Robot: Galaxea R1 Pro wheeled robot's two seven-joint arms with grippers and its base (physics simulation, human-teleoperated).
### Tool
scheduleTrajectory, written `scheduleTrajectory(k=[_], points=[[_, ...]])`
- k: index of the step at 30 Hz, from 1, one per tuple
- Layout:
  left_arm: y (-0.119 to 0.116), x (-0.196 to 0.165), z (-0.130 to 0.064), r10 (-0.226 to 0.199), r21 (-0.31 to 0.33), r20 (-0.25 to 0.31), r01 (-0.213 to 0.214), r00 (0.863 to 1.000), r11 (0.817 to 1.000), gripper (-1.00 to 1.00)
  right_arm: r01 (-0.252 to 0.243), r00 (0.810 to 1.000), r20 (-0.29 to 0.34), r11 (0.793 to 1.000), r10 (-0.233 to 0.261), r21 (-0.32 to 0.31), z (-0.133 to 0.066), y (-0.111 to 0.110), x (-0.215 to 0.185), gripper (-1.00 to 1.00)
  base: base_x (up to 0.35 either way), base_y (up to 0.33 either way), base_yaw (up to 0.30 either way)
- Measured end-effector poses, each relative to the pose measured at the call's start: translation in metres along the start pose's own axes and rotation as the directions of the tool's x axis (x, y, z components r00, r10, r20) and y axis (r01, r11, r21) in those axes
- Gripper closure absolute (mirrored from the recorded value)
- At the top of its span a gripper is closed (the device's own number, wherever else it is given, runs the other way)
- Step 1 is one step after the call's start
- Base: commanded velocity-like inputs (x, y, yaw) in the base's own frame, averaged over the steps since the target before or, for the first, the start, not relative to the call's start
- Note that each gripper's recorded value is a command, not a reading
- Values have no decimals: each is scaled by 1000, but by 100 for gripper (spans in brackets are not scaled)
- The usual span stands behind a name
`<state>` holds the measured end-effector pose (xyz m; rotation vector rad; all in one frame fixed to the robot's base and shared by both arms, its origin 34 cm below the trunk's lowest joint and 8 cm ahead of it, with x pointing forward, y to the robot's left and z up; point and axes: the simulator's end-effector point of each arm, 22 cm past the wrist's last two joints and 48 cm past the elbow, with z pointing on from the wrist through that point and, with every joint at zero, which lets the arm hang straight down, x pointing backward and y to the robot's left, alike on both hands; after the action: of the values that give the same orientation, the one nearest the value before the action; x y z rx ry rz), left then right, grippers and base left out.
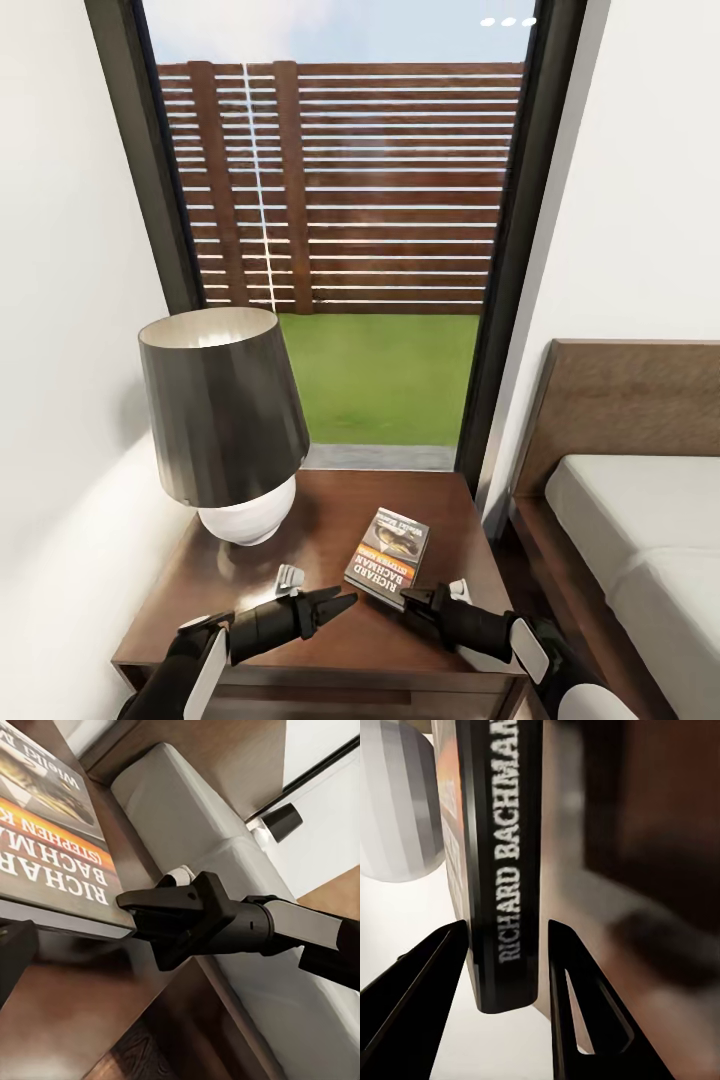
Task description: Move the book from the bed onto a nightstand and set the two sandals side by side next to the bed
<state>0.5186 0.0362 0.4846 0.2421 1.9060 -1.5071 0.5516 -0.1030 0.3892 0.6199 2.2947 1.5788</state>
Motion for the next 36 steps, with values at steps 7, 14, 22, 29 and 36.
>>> scheduleTrajectory(k=[7,14,22,29,36], points=[[0,0,0,0,0,0,0,1000,1000,-100,1,1000,-1,1000,-1,1,0,0,0,-100,0,0,0],[0,0,0,0,0,0,0,1000,1000,-100,-7,1000,0,1000,7,-7,0,2,0,-100,0,0,0],[0,0,0,0,0,0,0,1000,1000,-100,-7,1000,0,1000,7,-7,0,2,0,-100,0,0,0],[0,0,0,0,0,0,0,1000,1000,-100,-7,1000,0,1000,7,-7,0,2,0,-100,0,0,0],[-6,-7,0,0,0,0,0,1000,1000,-100,-2,1000,0,1000,2,-3,-2,10,-2,-100,0,0,0]])
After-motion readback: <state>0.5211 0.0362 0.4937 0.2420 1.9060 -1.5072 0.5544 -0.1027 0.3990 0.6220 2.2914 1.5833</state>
